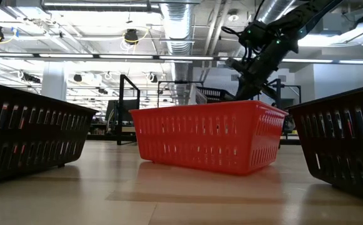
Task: Stack baskets on shelf by color
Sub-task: Put the top center black bin on the shelf
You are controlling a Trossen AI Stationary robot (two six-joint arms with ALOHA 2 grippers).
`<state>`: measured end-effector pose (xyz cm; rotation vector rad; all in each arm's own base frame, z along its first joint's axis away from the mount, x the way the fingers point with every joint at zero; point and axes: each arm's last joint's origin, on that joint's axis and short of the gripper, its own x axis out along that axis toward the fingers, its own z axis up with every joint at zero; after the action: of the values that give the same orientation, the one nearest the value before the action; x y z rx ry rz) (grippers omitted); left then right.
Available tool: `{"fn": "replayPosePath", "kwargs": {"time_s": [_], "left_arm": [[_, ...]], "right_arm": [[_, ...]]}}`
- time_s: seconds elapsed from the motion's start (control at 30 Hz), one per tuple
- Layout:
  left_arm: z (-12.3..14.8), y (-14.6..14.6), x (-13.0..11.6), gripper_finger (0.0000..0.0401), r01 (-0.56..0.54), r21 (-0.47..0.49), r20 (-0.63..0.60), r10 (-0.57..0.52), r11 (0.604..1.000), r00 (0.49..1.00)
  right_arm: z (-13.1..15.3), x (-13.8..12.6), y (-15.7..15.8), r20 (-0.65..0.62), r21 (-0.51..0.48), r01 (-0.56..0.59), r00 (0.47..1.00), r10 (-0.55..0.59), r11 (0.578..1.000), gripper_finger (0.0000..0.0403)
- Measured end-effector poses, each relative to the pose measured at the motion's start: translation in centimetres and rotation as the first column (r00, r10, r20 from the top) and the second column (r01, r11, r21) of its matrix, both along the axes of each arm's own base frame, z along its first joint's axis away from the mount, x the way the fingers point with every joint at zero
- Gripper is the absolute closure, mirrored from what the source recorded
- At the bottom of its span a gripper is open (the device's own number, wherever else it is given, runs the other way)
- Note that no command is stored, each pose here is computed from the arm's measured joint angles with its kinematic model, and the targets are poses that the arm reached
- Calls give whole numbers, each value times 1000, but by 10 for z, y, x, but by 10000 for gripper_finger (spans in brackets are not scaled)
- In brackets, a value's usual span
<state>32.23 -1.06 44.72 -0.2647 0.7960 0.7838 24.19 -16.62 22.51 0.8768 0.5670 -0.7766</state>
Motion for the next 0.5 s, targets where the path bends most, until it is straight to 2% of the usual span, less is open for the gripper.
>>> {"fn": "replayPosePath", "kwargs": {"time_s": [0.5], "left_arm": [[0,0,0,269,0,0,0,0,1000,1000]], "right_arm": [[-8,-12,0,-161,2,77,984,-76,997,400]]}}
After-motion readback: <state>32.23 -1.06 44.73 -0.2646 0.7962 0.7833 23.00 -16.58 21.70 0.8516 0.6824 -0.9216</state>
